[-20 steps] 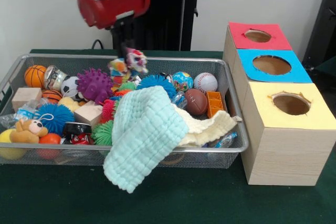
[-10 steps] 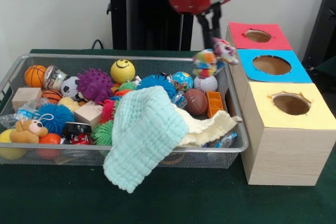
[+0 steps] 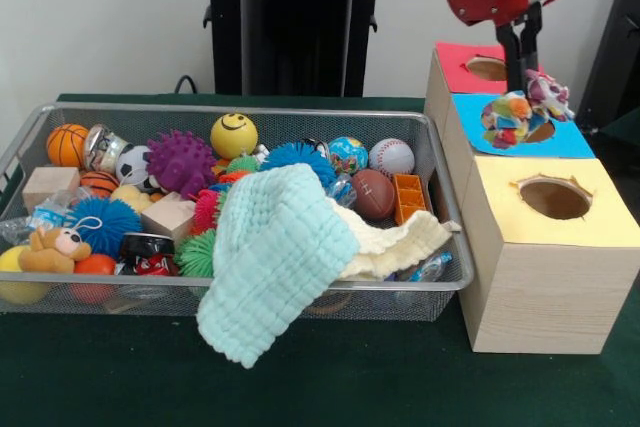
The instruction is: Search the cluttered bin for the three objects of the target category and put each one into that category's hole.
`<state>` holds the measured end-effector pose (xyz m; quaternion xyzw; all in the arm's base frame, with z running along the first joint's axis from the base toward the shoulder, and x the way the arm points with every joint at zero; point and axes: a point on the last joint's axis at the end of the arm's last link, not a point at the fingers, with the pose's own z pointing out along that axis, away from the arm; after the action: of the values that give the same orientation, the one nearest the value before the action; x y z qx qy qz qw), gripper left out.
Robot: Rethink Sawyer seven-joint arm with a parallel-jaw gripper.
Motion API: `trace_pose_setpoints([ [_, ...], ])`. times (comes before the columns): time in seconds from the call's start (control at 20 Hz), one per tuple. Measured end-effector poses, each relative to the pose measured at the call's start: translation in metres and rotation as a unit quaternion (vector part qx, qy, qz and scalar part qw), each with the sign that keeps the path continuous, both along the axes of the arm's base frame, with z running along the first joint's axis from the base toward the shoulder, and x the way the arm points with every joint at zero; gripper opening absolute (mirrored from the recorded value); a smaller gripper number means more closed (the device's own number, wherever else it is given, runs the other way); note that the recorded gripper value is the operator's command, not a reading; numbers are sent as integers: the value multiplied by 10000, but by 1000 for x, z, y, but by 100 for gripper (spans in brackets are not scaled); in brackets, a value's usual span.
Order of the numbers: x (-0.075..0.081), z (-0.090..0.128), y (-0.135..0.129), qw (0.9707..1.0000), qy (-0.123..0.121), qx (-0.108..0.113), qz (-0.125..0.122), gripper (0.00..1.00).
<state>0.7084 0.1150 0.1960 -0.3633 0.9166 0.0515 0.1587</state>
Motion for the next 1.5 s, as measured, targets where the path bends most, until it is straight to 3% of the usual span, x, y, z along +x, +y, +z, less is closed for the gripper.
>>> trace_pose_setpoints([
  [0.3, 9, -12, 3, 9990, -394, 51, -199, 0],
  [0.55, 12, -23, -3, 9980, -544, 82, -315, 0],
  [1.15, 1, -77, 2, 9981, -76, 359, -496, 0],
  [1.5, -2, -92, 8, 9968, 110, 531, -593, 0],
])
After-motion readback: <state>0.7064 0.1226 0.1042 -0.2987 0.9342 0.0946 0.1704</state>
